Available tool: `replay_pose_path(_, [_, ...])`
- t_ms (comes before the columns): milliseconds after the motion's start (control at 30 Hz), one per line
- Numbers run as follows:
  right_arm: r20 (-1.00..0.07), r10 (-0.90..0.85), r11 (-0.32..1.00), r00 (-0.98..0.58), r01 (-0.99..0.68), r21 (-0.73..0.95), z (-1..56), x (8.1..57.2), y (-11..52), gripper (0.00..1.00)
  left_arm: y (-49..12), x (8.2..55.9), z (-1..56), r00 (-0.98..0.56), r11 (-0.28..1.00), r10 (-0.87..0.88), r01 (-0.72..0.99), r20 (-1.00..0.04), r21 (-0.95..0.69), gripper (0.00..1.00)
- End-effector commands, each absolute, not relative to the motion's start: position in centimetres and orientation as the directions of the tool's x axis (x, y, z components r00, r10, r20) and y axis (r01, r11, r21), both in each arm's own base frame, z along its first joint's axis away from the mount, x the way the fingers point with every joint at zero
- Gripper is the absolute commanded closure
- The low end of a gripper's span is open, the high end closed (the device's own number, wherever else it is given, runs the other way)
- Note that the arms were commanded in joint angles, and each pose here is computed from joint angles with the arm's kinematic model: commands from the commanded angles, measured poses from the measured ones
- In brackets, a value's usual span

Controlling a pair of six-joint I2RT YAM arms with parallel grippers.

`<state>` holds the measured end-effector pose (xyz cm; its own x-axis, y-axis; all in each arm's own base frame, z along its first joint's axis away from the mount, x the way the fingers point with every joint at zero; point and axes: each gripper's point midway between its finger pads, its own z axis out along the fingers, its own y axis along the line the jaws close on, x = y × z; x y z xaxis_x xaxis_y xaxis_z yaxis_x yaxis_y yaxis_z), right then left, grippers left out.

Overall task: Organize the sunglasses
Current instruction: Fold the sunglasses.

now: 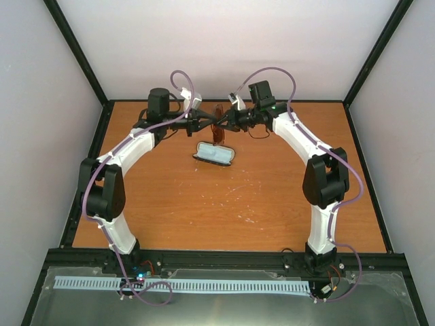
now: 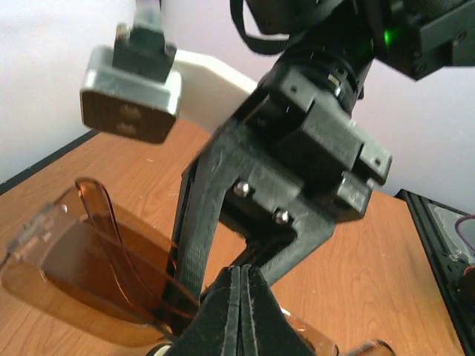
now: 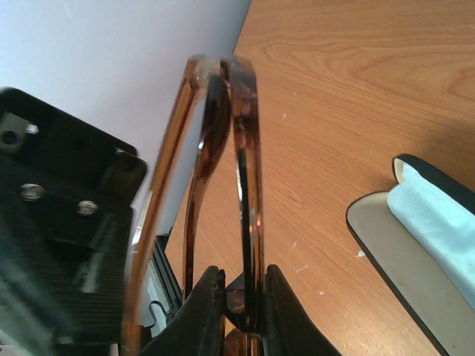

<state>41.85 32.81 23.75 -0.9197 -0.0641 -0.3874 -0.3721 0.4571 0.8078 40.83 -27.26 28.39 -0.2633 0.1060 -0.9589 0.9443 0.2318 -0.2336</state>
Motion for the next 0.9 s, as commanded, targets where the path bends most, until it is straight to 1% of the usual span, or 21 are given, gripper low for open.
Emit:
replay_pose_path(0, [-0.474, -0.056, 0.377, -0.879, -0.458, 0.805, 27.7, 41.2, 33.7, 0.97, -27.1, 40.5, 26.4, -0.246, 0.223, 0.155, 0.952, -0.957, -0.209, 0.99])
replay_pose_path(133, [-0.479, -0.053, 0.334, -0.876, -0.468, 0.818, 28.5, 40.4, 33.8, 0.97, -26.9, 40.8, 24.0, -0.264, 0.247, 0.188, 0.945, -0.946, -0.214, 0.99])
replay_pose_path(233, [-0.481, -0.050, 0.336, -0.875, -0.469, 0.817, 28.6, 40.2, 33.7, 0.97, -26.9, 40.8, 23.1, -0.270, 0.251, 0.197, 0.943, -0.943, -0.218, 0.99])
replay_pose_path(333, [-0.470, -0.024, 0.434, -0.882, -0.433, 0.790, 27.0, 41.1, 32.7, 0.97, -26.6, 41.1, 25.0, -0.251, 0.275, 0.174, 0.941, -0.952, -0.198, 0.98])
replay_pose_path(400, [-0.458, 0.006, 0.508, -0.889, -0.392, 0.767, 25.6, 42.0, 31.4, 0.97, -25.5, 41.5, 27.4, -0.232, 0.312, 0.129, 0.932, -0.964, -0.182, 0.93])
replay_pose_path(500, [-0.464, 0.062, 0.590, -0.884, -0.343, 0.731, 24.1, 43.9, 29.1, 0.97, -23.4, 41.8, 29.1, -0.231, 0.374, 0.100, 0.910, -0.968, -0.179, 0.90])
replay_pose_path(533, [-0.474, 0.078, 0.610, -0.877, -0.334, 0.719, 23.9, 44.6, 28.5, 0.97, -23.0, 41.8, 28.6, -0.221, 0.387, 0.126, 0.909, -0.967, -0.157, 0.91])
replay_pose_path(567, [-0.481, 0.096, 0.630, -0.871, -0.321, 0.707, 23.5, 45.5, 27.7, 0.97, -22.6, 41.8, 27.3, -0.259, 0.410, 0.155, 0.895, -0.953, -0.177, 0.92])
replay_pose_path(633, [-0.489, 0.123, 0.644, -0.863, -0.305, 0.701, 23.2, 47.1, 26.7, 0.97, -21.9, 40.8, 23.7, -0.320, 0.414, 0.251, 0.889, -0.914, -0.198, 0.97])
replay_pose_path(667, [-0.490, 0.131, 0.650, -0.862, -0.298, 0.699, 22.9, 47.9, 26.4, 0.97, -21.4, 40.4, 22.0, -0.322, 0.415, 0.310, 0.892, -0.894, -0.178, 0.99])
replay_pose_path(800, [-0.514, 0.099, 0.681, -0.852, -0.318, 0.659, 21.7, 50.7, 26.5, 0.97, -18.7, 38.6, 16.0, -0.403, 0.446, 0.509, 0.879, -0.760, -0.168, 1.00])
replay_pose_path(867, [-0.509, 0.084, 0.701, -0.856, -0.312, 0.641, 20.3, 52.0, 26.7, 0.97, -17.6, 37.3, 13.9, -0.430, 0.437, 0.584, 0.881, -0.689, -0.179, 0.99])
